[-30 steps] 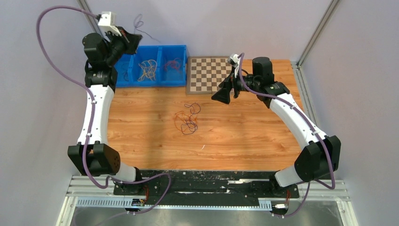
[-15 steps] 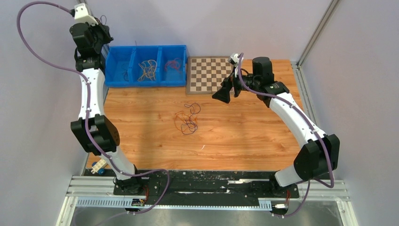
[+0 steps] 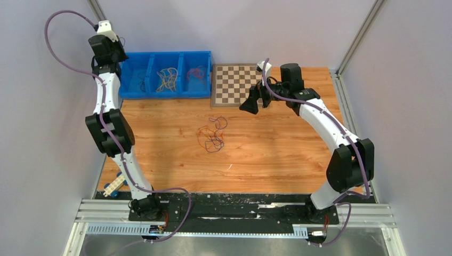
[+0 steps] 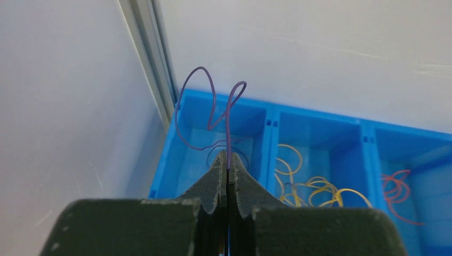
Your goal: Untangle the cables
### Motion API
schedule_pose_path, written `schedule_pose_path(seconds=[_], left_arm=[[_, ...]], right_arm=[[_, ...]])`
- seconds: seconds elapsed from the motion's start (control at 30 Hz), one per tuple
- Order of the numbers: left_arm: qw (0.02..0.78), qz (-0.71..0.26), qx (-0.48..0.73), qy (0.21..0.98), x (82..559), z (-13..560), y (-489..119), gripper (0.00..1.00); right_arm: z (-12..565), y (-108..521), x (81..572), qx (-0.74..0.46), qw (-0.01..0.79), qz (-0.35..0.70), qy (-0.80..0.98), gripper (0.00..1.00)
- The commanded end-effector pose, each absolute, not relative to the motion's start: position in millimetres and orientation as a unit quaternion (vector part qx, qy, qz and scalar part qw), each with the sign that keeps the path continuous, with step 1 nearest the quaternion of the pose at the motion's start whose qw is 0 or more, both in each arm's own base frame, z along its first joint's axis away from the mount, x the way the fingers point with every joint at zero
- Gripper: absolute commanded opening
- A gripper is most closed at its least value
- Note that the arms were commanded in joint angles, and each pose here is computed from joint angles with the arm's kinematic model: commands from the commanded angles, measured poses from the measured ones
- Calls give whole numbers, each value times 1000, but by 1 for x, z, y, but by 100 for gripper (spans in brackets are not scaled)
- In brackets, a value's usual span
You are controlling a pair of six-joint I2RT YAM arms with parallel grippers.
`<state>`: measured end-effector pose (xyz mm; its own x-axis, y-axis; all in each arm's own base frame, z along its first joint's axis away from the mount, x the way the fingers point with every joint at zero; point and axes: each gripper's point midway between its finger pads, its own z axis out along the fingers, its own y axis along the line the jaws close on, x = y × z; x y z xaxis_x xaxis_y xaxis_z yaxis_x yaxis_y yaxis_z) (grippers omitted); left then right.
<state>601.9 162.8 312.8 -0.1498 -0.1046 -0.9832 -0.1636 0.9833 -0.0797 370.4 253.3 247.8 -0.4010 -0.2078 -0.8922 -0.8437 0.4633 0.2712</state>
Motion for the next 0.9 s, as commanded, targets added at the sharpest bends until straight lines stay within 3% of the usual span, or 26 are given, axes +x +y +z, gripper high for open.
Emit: schedule_pose_path(seconds=[0.0, 0.3, 0.7, 0.87], left_arm=[[677, 59, -61, 731, 627, 323, 187, 0], [692, 124, -54, 709, 658, 309, 216, 0], [638, 279, -148, 702, 637, 279, 282, 0], [637, 217, -125, 729, 646, 262, 262, 0]], right_arm=[[261, 253, 382, -358, 434, 372, 739, 100], [250, 254, 390, -353, 424, 367, 749, 100], [243, 259, 402, -349, 412, 374, 754, 100], [242, 261, 404, -349, 408, 378, 754, 100]])
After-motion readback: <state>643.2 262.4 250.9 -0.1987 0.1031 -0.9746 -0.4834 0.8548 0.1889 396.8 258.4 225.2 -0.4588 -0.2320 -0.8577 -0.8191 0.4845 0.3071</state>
